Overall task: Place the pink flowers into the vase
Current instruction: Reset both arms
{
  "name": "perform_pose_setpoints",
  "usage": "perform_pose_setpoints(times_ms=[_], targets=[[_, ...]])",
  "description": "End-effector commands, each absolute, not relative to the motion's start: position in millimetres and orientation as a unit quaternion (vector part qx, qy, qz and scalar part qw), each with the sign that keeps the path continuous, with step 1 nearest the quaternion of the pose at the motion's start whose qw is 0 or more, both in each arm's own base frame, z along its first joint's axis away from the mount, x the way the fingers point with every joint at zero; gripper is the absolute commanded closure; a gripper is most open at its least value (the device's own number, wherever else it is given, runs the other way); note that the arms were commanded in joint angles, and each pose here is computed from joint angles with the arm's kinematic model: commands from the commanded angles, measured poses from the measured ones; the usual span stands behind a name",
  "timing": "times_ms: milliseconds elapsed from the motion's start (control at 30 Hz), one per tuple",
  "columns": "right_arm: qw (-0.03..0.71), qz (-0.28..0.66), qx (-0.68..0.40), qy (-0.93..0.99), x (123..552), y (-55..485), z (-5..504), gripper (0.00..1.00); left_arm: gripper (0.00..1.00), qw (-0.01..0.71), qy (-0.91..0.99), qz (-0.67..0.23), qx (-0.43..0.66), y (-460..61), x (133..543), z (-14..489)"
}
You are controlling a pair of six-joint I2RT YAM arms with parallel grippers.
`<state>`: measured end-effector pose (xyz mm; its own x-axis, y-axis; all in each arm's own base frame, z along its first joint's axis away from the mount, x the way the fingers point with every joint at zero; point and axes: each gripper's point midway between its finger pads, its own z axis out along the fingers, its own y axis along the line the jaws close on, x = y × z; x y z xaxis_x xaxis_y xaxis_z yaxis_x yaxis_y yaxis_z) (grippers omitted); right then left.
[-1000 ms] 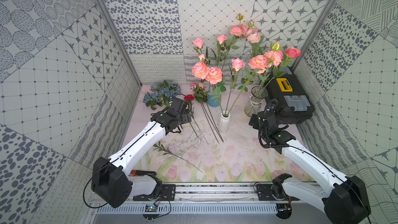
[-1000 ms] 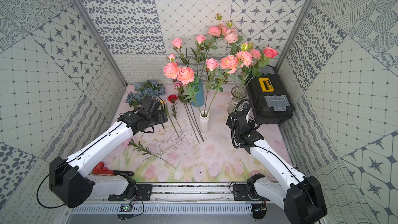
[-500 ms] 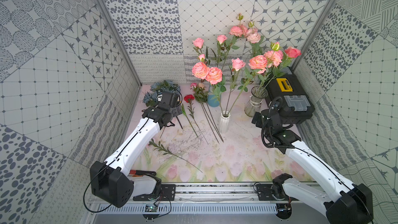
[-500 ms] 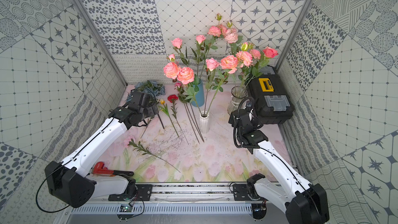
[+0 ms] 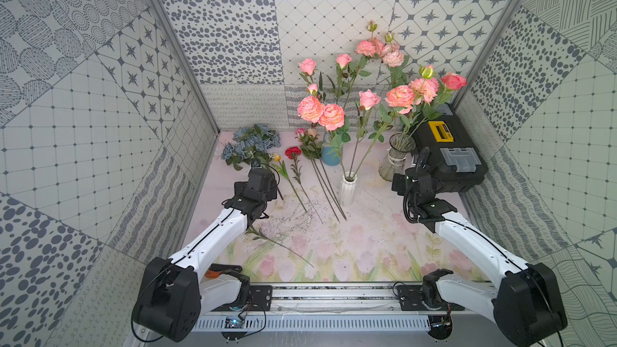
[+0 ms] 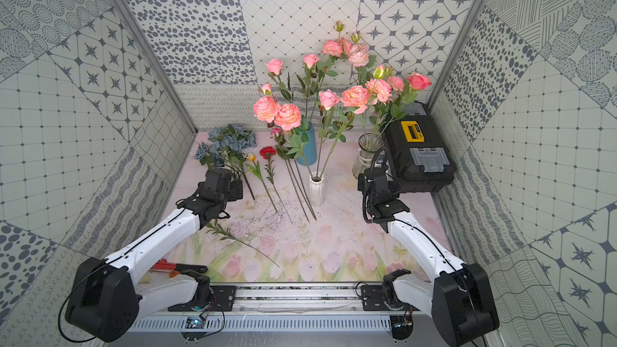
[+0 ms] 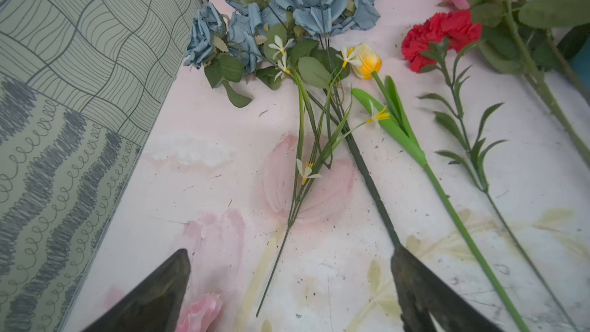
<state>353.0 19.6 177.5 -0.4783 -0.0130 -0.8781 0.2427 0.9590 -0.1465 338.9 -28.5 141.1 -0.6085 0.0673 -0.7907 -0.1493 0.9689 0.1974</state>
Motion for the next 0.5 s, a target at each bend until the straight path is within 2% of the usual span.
perform_pose_setpoints(times_ms=[0,133,233,333,467], targets=[[0.553,-0.123,0.049,0.822,364,20,188,0.02,0.02,0.594,0.793,0.137,0.003,-22,364,178],[0.565,-0.093,0.11,0.812,359,-2,169,0.02,0.02,0.55,0.822,0.145,-0.014,-10,359,139],[0.591,-0.076,0.103,0.797,361,-3,157,0.02,0.02,0.537,0.831,0.144,-0.015,-8,356,114],[0.602,-0.066,0.094,0.79,363,-1,146,0.02,0.02,0.528,0.839,0.134,-0.006,-10,358,106],[0.626,-0.055,0.102,0.771,361,-3,142,0.02,0.02,0.563,0.815,0.138,-0.007,-7,360,116]])
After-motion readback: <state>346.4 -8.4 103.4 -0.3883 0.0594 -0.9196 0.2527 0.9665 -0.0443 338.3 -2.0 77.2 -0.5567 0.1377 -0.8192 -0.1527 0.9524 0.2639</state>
